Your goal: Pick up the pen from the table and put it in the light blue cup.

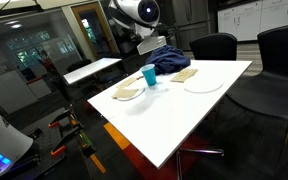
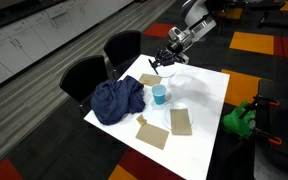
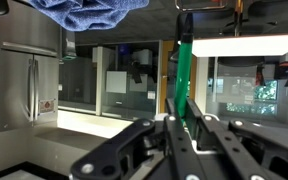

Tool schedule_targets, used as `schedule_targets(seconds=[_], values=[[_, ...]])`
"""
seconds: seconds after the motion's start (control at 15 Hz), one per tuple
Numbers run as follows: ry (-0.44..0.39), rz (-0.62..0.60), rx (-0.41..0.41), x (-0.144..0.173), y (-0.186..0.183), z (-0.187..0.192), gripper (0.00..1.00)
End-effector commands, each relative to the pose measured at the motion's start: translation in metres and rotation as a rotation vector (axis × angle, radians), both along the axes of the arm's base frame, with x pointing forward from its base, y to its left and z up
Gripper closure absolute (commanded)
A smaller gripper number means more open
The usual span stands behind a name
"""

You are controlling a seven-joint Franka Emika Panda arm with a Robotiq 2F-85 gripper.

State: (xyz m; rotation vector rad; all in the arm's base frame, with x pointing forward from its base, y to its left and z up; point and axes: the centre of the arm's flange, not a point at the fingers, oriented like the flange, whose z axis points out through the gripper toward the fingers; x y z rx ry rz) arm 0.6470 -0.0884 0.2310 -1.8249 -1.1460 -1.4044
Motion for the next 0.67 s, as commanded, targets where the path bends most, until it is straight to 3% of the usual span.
schedule_targets(seconds=[0.0, 0.6], values=[[-0.048, 0.022, 0.08, -0.002, -0.001, -0.017, 0.96], [-0.025, 0.121, 0.159, -0.005, 0.001, -0.057, 0.96]])
